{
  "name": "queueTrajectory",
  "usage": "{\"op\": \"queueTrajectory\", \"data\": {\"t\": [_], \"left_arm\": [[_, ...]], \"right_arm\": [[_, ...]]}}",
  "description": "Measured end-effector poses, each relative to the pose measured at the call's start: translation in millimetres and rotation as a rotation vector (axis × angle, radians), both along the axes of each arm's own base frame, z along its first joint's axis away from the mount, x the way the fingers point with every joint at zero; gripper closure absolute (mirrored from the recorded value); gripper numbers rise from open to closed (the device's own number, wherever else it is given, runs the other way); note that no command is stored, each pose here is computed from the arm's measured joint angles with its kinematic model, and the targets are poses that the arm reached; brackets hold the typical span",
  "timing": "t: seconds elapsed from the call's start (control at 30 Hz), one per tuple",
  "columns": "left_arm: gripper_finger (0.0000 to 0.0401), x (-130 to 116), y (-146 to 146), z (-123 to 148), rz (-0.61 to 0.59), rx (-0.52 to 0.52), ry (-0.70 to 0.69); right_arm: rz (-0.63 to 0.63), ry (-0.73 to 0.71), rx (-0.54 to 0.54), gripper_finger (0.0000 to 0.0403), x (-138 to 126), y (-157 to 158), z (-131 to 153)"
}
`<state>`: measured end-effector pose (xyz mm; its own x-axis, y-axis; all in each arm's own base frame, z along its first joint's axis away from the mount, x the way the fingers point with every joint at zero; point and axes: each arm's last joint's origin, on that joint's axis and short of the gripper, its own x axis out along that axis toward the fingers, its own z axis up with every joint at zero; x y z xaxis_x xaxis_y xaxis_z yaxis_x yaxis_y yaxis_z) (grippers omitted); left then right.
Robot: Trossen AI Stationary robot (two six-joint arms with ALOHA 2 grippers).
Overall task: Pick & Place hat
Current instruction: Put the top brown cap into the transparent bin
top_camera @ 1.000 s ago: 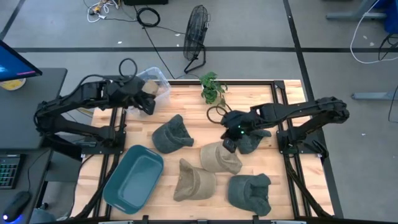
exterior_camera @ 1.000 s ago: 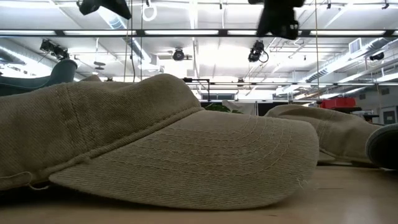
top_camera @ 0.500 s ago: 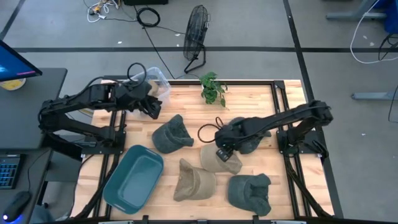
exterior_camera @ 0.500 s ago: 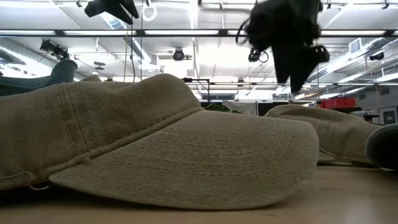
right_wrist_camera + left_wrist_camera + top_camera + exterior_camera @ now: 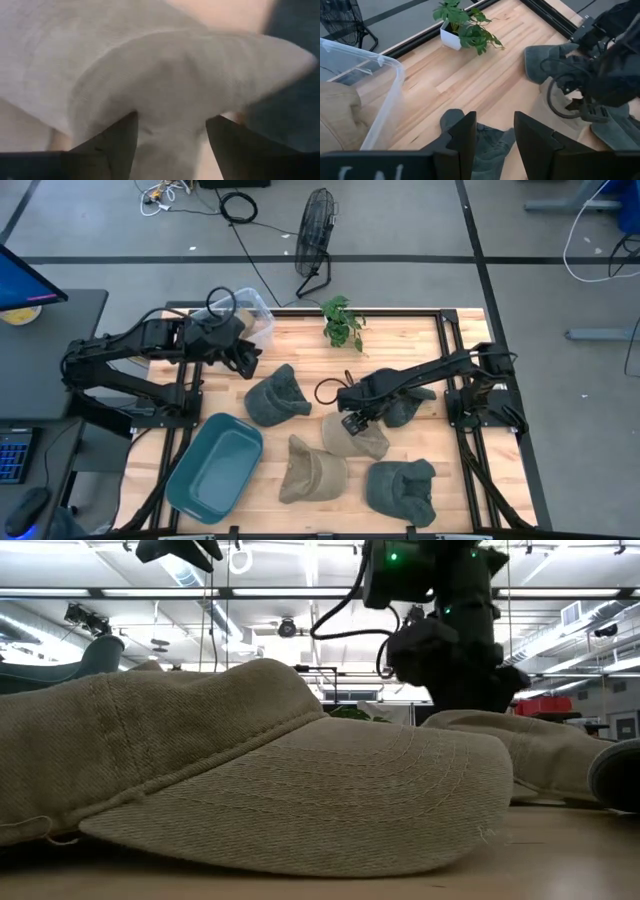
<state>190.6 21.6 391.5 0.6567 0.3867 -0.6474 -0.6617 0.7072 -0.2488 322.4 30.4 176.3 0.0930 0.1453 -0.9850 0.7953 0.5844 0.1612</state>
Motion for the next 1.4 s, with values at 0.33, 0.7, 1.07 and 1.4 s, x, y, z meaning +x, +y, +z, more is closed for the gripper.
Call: {"op": "queueTrajectory", "data": {"t": [0.33,0.7,1.07,1.4], "left_arm": [[0.0266,0,-1,0,-0.004,0.0,0.0],[0.0266,0,-1,0,-0.004,0.0,-0.002],[0.0266,0,-1,0,0.023,-0.025,-0.019],[0.0266,1,-1,1,0.039,-0.042,-0.039]], "right_arm": [[-0.037,-0.122,-0.014,0.0182,-6,-12,-35],[0.075,-0.167,-0.061,0.0371,-11,-13,-45],[0.122,-0.259,-0.072,0.0396,-27,-14,-1],[0.139,-0.412,-0.146,0.04,-47,-17,46]]}}
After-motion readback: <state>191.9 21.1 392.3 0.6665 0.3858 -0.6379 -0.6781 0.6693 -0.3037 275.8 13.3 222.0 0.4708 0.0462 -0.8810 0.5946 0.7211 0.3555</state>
